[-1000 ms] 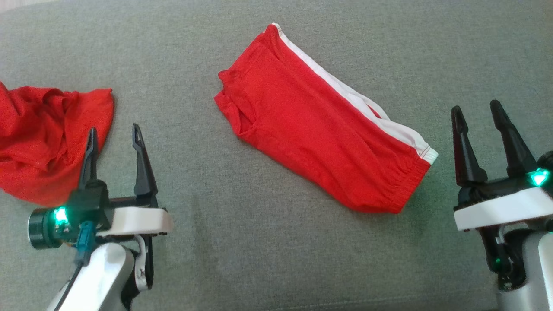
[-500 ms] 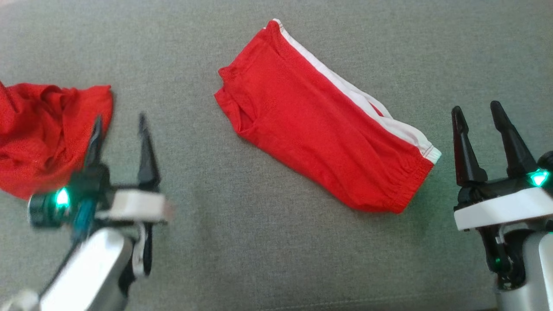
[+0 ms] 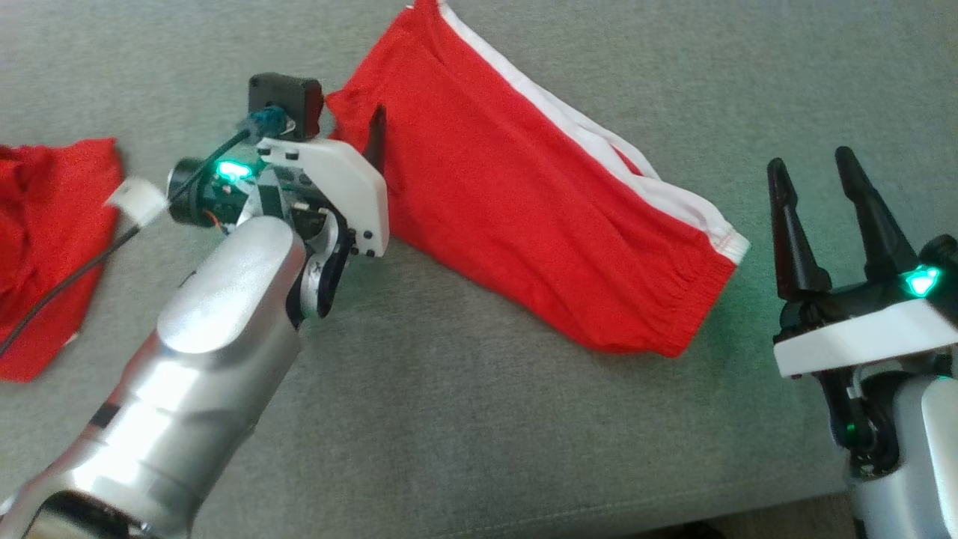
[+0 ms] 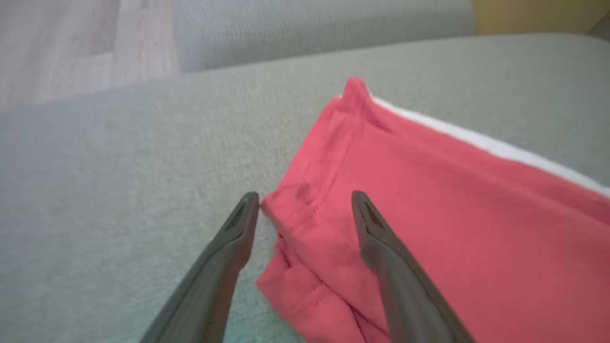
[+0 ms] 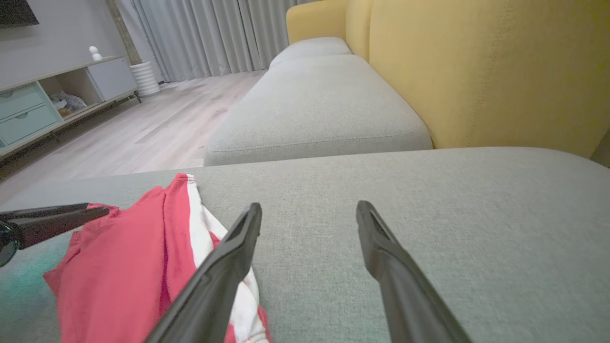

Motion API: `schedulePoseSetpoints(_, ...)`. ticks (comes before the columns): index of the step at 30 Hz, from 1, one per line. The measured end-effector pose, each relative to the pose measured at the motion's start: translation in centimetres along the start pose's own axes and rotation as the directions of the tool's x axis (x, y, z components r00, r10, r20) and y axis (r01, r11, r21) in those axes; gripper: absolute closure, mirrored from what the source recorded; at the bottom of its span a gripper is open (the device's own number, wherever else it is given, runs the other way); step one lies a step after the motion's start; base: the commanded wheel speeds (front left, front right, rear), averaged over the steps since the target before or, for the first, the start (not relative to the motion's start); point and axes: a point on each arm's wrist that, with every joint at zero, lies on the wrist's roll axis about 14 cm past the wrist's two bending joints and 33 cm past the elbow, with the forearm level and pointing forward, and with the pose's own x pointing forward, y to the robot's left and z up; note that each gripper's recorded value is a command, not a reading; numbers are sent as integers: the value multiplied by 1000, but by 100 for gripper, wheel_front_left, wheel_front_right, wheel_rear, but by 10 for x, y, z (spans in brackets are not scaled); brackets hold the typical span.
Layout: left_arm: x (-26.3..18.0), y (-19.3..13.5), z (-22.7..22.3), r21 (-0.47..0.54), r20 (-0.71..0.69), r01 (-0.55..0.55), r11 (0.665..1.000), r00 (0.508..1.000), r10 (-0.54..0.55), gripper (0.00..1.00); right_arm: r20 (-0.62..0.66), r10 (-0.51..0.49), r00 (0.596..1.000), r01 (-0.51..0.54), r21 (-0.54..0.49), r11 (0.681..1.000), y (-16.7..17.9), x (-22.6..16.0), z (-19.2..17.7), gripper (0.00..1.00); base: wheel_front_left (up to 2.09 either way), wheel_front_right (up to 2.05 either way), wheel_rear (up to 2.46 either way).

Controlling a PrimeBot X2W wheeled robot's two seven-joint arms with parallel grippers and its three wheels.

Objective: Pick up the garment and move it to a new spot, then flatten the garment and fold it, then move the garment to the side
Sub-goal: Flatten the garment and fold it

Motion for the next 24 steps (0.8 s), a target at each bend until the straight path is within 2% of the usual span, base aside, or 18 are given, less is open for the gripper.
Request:
schedulePoseSetpoints(3, 12, 0, -29, -18, -125, -1, 1000, 992, -1, 0, -19, -19, 1000, 20, 5, 1000, -6, -3, -6, 0, 0, 0, 0)
schedulePoseSetpoints(10, 16, -4, -32, 6, -200, 19, 1000, 980, -18, 0, -23, -21, 1000, 21, 17, 1000, -7, -3, -7, 0, 0, 0, 0)
schedulePoseSetpoints(11, 16, -7, -33, 10, -210, 33, 999, 977, -30, 35, -21, -18, 1000, 19, 18, 1000, -6, -3, -7, 0, 0, 0, 0)
schedulePoseSetpoints(12, 15, -8, -34, 22, -224, 41, 999, 974, -35, 100, -22, -17, 1000, 17, 18, 1000, -5, -2, -6, 0, 0, 0, 0)
schedulePoseSetpoints(18, 11, -13, -35, 105, -246, 73, 992, 968, -45, 100, -21, -11, 1000, 11, 20, 1000, -4, 0, -5, 0, 0, 0, 0)
schedulePoseSetpoints(24, -3, -2, -36, 47, -154, 14, 999, 988, -7, 100, -5, -2, 1000, 3, 28, 1000, 1, -3, 2, 0, 0, 0, 0)
